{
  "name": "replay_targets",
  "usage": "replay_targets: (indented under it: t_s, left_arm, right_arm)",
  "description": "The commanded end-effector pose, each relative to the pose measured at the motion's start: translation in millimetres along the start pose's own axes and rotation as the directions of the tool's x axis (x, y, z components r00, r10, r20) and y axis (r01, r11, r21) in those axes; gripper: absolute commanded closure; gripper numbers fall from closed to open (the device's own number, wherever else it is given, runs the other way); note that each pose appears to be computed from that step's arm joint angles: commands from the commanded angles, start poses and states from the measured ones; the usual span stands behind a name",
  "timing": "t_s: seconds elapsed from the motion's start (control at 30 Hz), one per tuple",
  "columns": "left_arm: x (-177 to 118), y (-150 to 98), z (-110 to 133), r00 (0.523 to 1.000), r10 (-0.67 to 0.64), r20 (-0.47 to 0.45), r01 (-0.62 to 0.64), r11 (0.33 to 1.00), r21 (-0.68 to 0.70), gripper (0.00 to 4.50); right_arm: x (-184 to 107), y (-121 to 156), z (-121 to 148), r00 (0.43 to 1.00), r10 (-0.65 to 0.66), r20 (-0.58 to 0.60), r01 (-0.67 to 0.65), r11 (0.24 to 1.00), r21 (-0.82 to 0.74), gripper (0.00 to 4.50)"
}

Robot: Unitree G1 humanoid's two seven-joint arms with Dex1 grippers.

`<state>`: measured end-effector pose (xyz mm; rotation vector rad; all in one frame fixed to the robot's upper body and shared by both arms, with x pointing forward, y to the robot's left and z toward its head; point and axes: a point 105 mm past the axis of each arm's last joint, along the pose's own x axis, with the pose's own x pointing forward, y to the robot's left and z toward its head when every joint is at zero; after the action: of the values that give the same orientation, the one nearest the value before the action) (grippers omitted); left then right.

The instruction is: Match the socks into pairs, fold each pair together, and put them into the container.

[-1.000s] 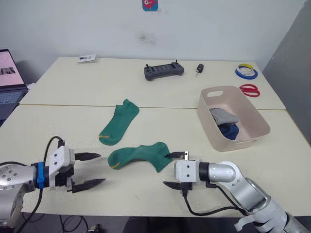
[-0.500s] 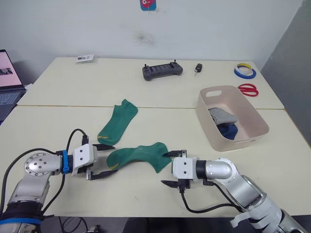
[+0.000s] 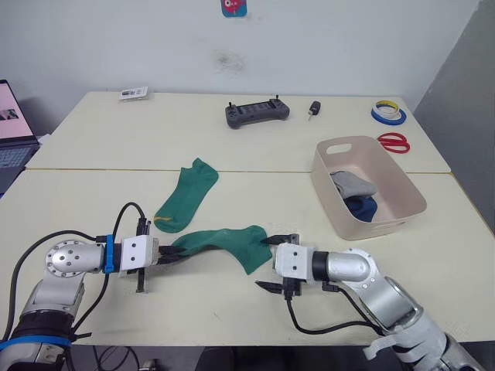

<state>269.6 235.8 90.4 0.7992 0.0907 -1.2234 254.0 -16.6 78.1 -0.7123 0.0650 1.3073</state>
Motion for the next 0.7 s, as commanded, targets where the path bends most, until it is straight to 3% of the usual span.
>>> replay_targets:
  t_s: [0.03, 0.27, 0.43, 0.57, 0.7]
  left_arm:
    - [-7, 9, 8, 0.999, 0.045, 0.018, -0.045, 0.999, 0.025, 4.50]
    - [-7, 8, 9, 0.999, 0.050, 0.021, -0.050, 0.998, 0.031, 4.50]
    - [-10, 8, 9, 0.998, 0.055, 0.022, -0.055, 0.998, -0.002, 4.50]
    - [-13, 6, 19, 0.999, 0.014, 0.032, -0.008, 0.986, -0.167, 4.50]
    - [-18, -17, 51, 0.974, -0.214, 0.067, 0.223, 0.887, -0.405, 4.50]
  right_arm:
    - [6, -2, -2, 1.000, 0.021, -0.018, -0.022, 1.000, -0.021, 0.40]
    - [11, -11, -11, 0.997, 0.017, -0.074, -0.014, 0.999, 0.035, 2.46]
    - [5, -15, -3, 1.000, 0.002, -0.031, -0.001, 0.998, 0.056, 4.30]
    - [-9, -9, 10, 0.998, 0.033, 0.048, -0.039, 0.988, 0.147, 4.46]
    - [-34, 7, 30, 0.983, 0.103, 0.154, -0.145, 0.944, 0.297, 4.46]
